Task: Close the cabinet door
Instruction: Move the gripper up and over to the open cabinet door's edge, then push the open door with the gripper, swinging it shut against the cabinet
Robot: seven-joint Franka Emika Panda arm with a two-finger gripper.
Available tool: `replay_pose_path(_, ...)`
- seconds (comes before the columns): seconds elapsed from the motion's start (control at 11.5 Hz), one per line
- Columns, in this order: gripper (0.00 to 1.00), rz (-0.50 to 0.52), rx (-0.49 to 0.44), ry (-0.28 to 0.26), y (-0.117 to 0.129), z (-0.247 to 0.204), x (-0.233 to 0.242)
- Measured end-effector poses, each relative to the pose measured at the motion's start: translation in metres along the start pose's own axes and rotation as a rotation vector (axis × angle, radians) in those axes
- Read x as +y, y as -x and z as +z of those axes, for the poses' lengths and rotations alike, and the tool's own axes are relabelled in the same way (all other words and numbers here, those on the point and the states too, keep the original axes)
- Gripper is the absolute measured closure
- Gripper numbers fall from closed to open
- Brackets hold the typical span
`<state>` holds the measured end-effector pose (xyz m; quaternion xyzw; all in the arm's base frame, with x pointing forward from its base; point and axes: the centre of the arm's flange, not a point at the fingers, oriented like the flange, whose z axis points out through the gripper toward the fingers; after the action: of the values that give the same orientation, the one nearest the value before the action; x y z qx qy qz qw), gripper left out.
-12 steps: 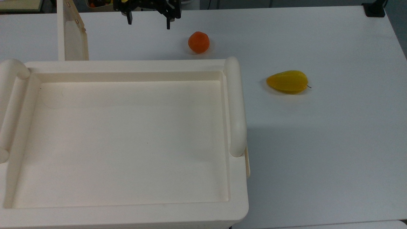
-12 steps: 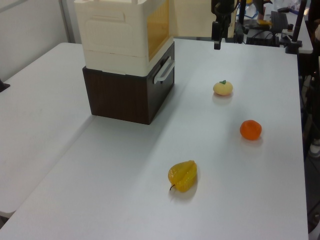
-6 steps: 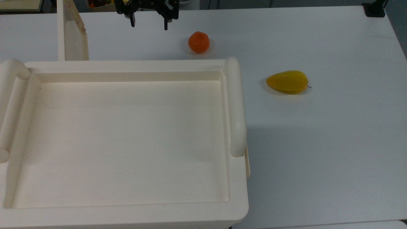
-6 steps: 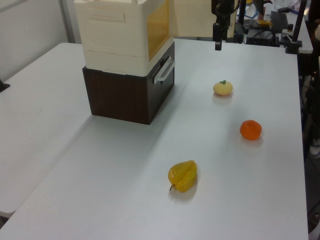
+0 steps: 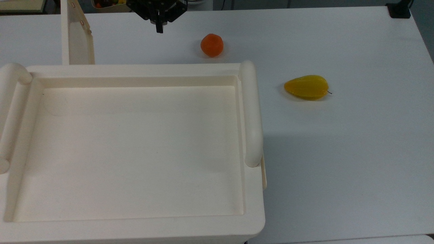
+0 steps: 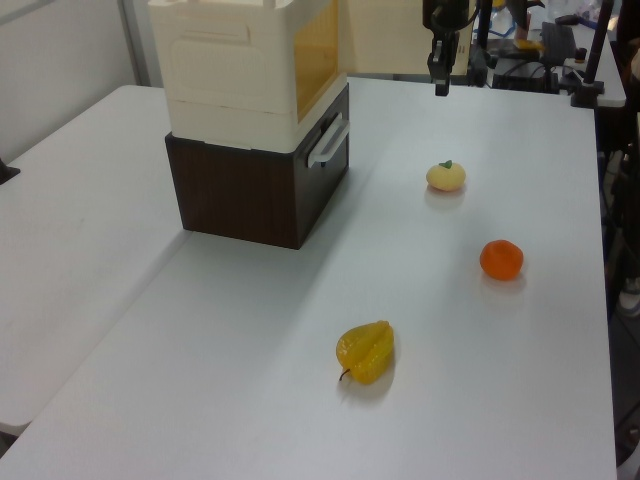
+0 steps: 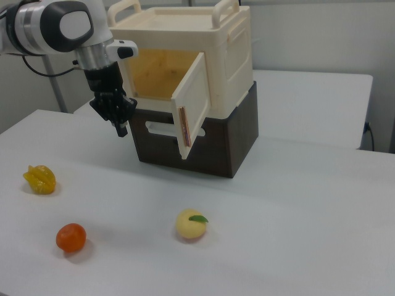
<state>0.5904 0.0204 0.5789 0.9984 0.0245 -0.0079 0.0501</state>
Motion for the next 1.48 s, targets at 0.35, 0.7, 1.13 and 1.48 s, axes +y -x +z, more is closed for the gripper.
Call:
replay_pose_path(0.35,0.99,0.031,0.029,-0.001,0.001,-0.014,0.018)
replay_pose_path(0.7,0.99,0.059,0.169,0.001,0.006,-0.083,0.034)
replay_pose_path(1.13,0.99,0.188,0.396,0.033,0.013,-0.142,0.109)
replay_pose_path(1.48,0.99,0.297,0.486,0.072,0.018,-0.143,0.177)
